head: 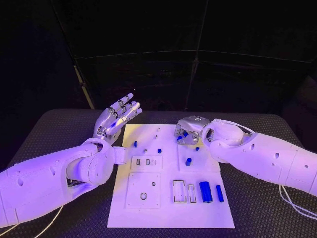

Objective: Assemble the parts on the task board

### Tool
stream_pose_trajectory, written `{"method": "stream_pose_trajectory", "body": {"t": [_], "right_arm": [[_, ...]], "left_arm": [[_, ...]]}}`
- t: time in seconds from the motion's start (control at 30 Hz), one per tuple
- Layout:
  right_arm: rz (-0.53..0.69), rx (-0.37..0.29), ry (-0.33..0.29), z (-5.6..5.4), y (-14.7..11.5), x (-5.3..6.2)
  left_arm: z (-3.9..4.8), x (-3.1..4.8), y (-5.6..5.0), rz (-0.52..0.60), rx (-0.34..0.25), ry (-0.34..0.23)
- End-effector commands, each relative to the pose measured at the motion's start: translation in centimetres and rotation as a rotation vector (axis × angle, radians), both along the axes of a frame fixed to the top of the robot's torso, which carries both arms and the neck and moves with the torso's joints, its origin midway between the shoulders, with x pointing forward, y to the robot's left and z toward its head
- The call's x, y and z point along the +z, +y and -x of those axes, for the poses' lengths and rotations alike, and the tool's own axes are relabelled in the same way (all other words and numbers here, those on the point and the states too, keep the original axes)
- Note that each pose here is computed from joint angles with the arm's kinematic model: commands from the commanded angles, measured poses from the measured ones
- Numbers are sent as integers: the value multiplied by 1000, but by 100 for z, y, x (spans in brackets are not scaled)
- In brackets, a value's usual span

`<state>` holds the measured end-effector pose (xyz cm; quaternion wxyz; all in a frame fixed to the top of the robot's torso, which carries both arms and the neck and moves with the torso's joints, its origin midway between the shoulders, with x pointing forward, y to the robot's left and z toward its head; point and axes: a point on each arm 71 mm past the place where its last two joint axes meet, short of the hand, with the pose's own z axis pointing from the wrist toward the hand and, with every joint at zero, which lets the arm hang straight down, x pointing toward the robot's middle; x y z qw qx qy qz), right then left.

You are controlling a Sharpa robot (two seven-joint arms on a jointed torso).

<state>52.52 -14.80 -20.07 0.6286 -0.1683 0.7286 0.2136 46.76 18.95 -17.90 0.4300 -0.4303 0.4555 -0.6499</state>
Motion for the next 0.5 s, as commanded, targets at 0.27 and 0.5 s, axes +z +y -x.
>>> {"method": "stream_pose_trajectory", "body": {"t": [0.27, 0.5], "right_arm": [[9, 2, 7, 2, -18, -2], [-2, 1, -12, 3, -7, 16]], "left_arm": [[0, 18, 3, 11, -10, -6], [4, 19, 4, 11, -12, -4]]}}
